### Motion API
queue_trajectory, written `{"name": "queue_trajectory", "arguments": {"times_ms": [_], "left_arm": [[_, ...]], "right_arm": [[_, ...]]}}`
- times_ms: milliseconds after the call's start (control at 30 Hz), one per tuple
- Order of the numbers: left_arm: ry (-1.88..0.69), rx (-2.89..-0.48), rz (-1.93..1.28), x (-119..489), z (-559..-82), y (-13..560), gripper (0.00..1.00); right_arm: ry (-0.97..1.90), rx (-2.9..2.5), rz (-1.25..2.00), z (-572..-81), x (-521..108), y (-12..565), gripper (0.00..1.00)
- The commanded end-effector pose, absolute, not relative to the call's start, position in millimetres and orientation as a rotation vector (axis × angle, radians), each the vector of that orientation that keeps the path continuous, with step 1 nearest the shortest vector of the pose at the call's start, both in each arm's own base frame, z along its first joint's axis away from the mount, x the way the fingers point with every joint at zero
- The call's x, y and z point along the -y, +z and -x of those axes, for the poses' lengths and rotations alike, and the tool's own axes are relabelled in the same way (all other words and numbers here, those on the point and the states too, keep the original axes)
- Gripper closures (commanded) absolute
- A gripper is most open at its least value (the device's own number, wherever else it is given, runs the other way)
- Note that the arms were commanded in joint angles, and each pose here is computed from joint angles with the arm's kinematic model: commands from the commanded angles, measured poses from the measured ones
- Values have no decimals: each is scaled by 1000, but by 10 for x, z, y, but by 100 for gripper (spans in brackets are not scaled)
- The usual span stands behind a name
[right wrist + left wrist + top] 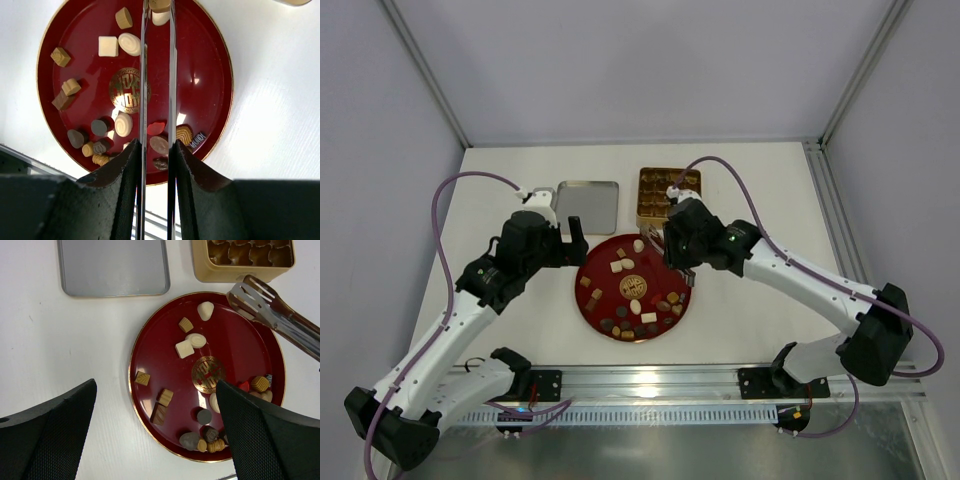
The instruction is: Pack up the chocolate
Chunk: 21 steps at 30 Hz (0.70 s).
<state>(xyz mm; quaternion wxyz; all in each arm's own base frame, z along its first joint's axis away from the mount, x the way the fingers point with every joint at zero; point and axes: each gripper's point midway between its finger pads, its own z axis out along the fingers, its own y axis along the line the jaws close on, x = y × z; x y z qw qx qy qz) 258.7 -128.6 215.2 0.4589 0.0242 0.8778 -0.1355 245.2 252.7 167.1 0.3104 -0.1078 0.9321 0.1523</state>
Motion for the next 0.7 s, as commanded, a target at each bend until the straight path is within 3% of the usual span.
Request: {"name": "queue_trajectory", "arguments": {"times_ms": [0,333,667], "left_arm": [[-356,-2113,-60,1310,-2615,2283,0],[-352,-2119,-60,1311,-2622,2266,0],[-348,-2126,-63,1314,-2629,2249,0]], "right_arm": [[444,-2385,261,-2635,-2543,1972,66],[453,-2270,117,-3526,-2221,2407,66],[407,-2295,40,-4205,-2055,2239,66]]}}
